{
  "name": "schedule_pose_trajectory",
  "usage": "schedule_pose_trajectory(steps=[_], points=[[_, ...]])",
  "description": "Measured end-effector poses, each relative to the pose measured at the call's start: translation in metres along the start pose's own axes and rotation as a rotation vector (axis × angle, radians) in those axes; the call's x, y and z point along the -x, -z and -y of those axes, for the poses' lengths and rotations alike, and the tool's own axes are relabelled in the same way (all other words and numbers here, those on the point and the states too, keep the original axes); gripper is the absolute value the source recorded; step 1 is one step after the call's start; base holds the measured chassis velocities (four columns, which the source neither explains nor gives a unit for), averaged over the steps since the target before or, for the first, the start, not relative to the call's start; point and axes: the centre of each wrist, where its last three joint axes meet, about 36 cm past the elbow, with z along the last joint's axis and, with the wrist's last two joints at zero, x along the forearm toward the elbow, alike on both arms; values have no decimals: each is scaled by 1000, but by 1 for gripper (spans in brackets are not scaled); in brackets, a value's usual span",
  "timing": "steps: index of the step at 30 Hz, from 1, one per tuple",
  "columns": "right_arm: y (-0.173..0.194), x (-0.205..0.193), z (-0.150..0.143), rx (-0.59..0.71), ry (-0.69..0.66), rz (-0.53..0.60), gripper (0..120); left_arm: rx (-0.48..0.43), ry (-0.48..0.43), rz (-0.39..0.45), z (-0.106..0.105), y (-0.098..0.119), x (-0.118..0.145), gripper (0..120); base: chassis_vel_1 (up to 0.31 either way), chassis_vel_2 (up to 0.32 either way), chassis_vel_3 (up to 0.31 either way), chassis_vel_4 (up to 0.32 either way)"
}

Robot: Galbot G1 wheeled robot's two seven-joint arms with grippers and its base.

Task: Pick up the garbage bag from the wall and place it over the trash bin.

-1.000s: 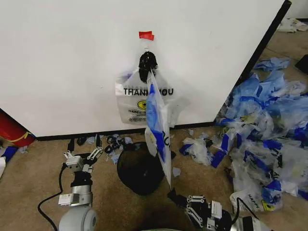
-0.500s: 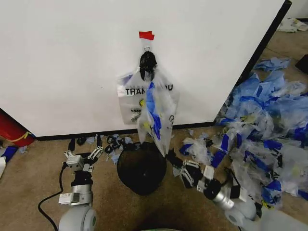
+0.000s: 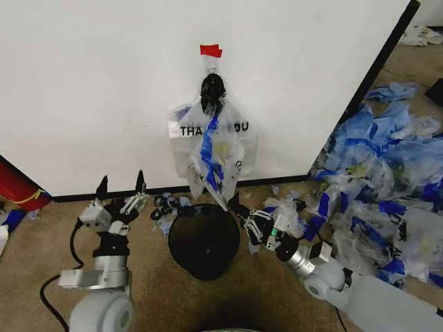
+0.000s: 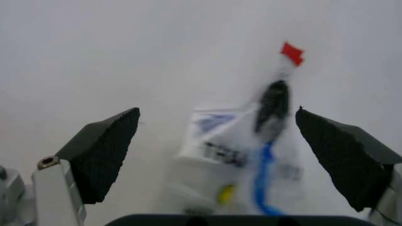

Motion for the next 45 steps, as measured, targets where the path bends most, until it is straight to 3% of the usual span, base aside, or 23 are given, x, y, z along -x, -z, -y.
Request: schedule_pose_trajectory(steps=[2,4,16,19,25,38,45], points=[[-2,13,-10,32,9,-6,0,-165,-78,-131,17,22,5,97,0,0,0,0],[-5,24,-14,44,20,-4,0,-220,-104,-206,21,31,6,97,0,0,0,0],[-12,46,-22,70,34,6,0,-328,-147,-455,21,23,28,97,0,0,0,0],[-12,46,-24,76,35,4,0,-318,-166,-476,18,14,41,97,0,0,0,0],[-10,40,-27,79,37,-3,0,-178,-184,-534,-6,-14,76,97,0,0,0,0],[-6,37,-28,76,27,12,0,-72,-163,-564,-34,-21,87,98,0,0,0,0],[-4,38,-27,72,27,19,0,-70,-178,-531,-27,-15,98,98,0,0,0,0]])
